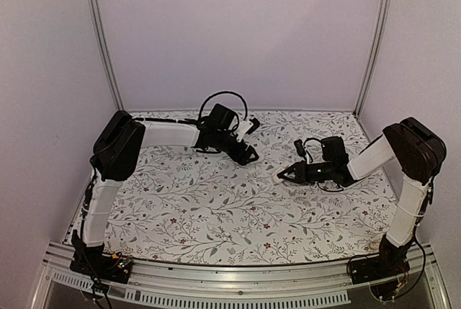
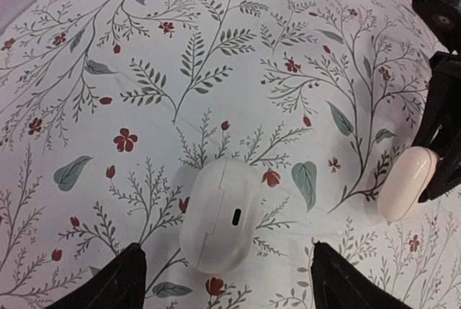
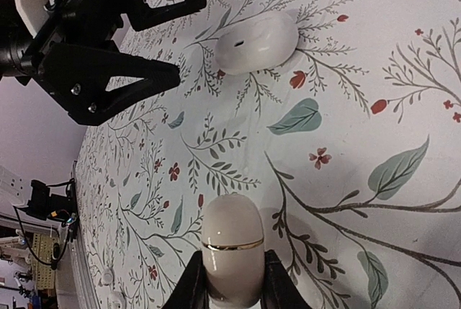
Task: Insert the wireless bluetooth earbuds into the charging case
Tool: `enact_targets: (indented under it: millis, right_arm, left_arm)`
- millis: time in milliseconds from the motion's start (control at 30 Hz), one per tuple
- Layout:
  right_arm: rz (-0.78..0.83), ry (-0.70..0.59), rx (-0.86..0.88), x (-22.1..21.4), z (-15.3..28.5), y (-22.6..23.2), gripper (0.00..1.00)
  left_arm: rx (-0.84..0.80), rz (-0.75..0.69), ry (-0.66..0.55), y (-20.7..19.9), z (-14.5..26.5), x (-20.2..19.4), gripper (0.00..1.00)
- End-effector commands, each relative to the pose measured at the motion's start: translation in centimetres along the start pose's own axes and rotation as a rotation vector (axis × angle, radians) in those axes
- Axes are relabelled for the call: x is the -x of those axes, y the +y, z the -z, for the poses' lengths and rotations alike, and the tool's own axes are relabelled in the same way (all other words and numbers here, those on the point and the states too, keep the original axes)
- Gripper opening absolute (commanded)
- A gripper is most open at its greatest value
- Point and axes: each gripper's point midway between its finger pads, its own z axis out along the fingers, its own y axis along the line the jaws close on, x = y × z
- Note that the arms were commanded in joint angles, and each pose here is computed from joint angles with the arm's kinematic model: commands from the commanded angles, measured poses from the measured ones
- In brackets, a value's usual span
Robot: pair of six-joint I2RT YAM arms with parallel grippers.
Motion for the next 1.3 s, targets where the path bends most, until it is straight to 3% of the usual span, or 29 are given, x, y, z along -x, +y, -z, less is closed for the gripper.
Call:
enact_targets:
  millis: [0, 333, 567, 867, 1133, 1267]
  right_arm:
    - [-0.006, -0.017, 0.016, 1.1, -0.5, 0.0, 0.09]
    - [-0.022, -0.013, -0.028, 0.8, -0.8, -1.2, 0.18]
    - [-0.022, -0.016, -0.072, 0.8, -0.5, -1.7, 0.38]
    - [0.003, -0.038, -0.157, 1.5, 0.6, -2.2, 0.53]
    - [0.044, -0.097, -0.154, 2.9, 2.8, -1.0, 0.69]
    - [0.087, -0.128, -0.120, 3.8, 3.8, 0.7, 0.71]
  left_arm:
    - [-0.043, -0.025, 0.042, 0.3, -1.4, -0.1, 0.77]
    - [-0.036, -0.032, 0.112, 1.2, -3.8, -1.7, 0.73]
    - [-0.041, -0.060, 0.122, 1.2, -4.0, -1.9, 0.66]
    - [-0.071, -0.140, 0.105, 0.7, -4.0, -1.6, 0.44]
    - [-0.134, -0.185, 0.046, -1.0, -2.5, -1.1, 0.33]
    - [-0.116, -0.200, 0.035, -1.1, -1.3, -1.7, 0.26]
